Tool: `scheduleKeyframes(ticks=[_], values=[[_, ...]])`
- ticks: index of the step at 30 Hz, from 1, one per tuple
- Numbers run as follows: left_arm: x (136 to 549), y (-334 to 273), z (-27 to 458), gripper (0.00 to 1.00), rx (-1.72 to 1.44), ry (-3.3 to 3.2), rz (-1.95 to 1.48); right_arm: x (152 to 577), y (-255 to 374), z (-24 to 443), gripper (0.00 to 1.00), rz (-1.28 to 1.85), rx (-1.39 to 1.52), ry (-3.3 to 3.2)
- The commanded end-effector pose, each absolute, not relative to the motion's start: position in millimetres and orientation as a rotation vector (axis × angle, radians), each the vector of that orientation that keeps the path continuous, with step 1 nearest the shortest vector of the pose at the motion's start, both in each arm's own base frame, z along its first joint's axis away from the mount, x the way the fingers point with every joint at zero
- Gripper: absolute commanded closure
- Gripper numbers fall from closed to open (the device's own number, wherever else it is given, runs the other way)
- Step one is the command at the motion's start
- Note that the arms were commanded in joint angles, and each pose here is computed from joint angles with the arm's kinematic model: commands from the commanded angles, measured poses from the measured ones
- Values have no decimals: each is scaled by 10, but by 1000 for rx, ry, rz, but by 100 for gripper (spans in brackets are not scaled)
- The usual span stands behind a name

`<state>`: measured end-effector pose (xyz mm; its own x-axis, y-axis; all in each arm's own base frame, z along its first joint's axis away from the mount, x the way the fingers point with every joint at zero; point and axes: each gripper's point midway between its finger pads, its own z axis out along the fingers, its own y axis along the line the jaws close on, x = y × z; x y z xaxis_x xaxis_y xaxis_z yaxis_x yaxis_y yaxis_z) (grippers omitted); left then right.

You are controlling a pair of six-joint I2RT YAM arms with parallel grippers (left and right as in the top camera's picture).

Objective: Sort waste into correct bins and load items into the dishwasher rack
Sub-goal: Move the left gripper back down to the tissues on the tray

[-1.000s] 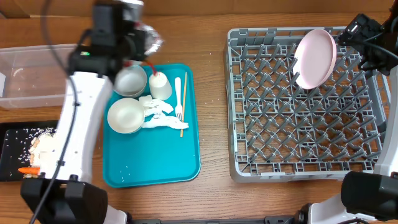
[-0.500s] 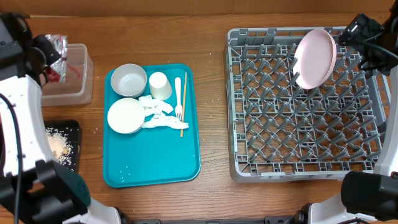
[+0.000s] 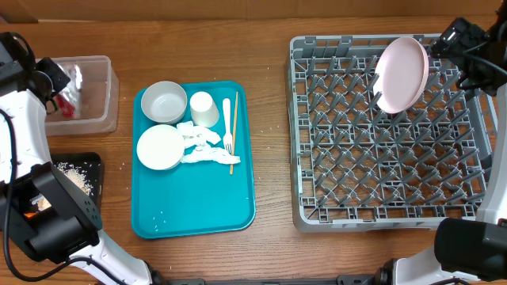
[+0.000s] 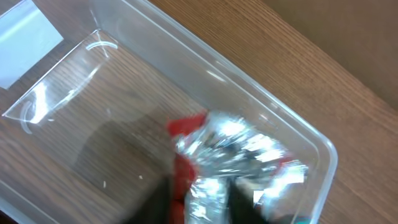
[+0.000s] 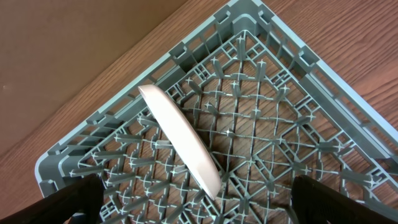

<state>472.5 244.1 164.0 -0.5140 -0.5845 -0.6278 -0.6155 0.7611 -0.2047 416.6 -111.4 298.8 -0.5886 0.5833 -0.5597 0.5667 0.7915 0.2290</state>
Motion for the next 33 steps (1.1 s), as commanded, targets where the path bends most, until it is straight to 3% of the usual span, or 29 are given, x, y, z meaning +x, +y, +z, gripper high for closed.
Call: scheduleKeyframes(ticks=[1,2,9,20,26,33], values=[[4761,2508,1654,5,-901,2231,61,4163,-1112,3070,0,35,843,2322],[4760,2526,1664,0,-903,2225,73,4163,-1112,3070,0,35,843,2322],[4772,2400,1862,0,-861,2207,4,4163,-1112,3070,0,35,843,2322],[4806,1065,2724,0,-419,2124,-766,4163,-1112,3070,0,35,843,2322],[4565,316,2323,0,-318,2391,-789,4163,-1112,3070,0,35,843,2322],[4268,-352,1862,0,-127,2707,-403,4163,-1112,3070,0,35,843,2322]])
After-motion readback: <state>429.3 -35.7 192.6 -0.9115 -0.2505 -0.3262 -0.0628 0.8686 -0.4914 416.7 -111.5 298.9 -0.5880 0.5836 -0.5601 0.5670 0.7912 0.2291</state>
